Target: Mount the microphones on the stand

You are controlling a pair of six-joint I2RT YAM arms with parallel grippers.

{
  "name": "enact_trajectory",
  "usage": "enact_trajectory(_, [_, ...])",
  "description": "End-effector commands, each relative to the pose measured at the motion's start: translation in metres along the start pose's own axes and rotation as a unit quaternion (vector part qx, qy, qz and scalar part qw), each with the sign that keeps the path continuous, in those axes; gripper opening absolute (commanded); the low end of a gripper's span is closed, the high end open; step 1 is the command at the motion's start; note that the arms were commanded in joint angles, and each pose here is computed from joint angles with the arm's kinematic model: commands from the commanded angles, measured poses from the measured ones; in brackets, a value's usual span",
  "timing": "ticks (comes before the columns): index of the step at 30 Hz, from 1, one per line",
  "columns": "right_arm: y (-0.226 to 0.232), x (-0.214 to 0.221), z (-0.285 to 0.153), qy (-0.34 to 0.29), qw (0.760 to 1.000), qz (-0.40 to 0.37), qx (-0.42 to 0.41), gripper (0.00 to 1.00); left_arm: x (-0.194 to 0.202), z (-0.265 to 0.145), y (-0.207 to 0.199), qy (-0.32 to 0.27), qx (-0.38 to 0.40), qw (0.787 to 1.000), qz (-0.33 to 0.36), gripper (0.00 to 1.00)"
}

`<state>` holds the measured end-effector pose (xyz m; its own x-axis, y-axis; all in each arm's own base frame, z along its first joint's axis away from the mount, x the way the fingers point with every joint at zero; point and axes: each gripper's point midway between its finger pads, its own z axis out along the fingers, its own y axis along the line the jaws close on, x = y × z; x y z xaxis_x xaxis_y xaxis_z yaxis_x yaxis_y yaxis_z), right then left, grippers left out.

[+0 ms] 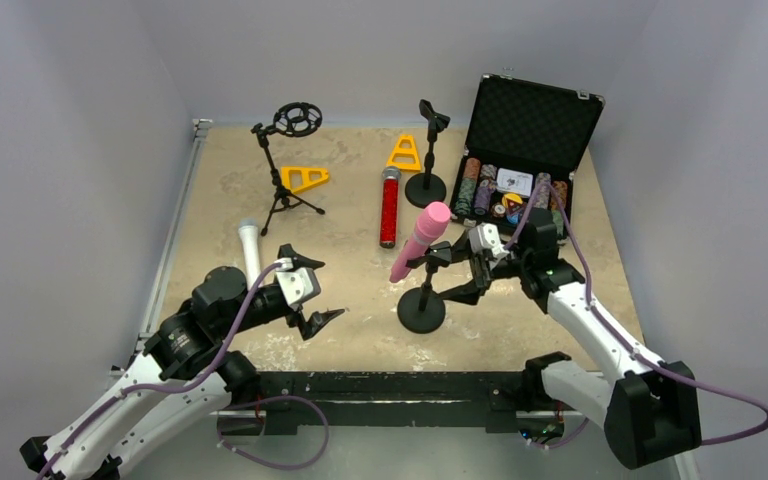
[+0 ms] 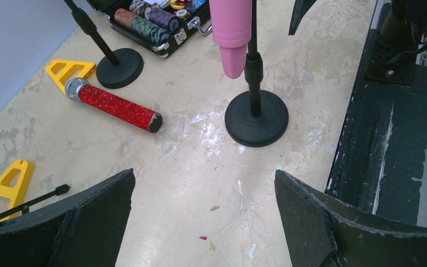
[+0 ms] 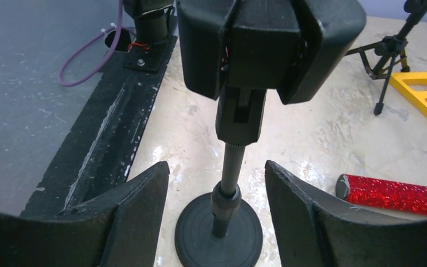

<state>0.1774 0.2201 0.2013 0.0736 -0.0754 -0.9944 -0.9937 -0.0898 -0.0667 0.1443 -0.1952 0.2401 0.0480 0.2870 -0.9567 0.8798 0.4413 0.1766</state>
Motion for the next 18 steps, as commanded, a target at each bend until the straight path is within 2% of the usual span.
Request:
enact_trajectory(1, [0.001, -0.024, 0.007, -0.024, 0.999, -0.025, -0.034, 0.64, -0.007, -0.002, 0.005, -0.008, -0.009, 1.0, 0.009, 0.99])
enact_trajectory(13, [-0.001, -0.027, 0.018, -0.031, 0.998, 0.0, -0.063, 0.41, -0.005, 0.0, 0.006, -0.005, -0.01, 1.0, 0.008, 0.99])
enact_trajectory(18, [0.002, -0.029, 0.017, -0.035, 0.997, -0.001, -0.074, 0.24, -0.005, 0.0, 0.006, -0.004, -0.01, 1.0, 0.009, 0.99])
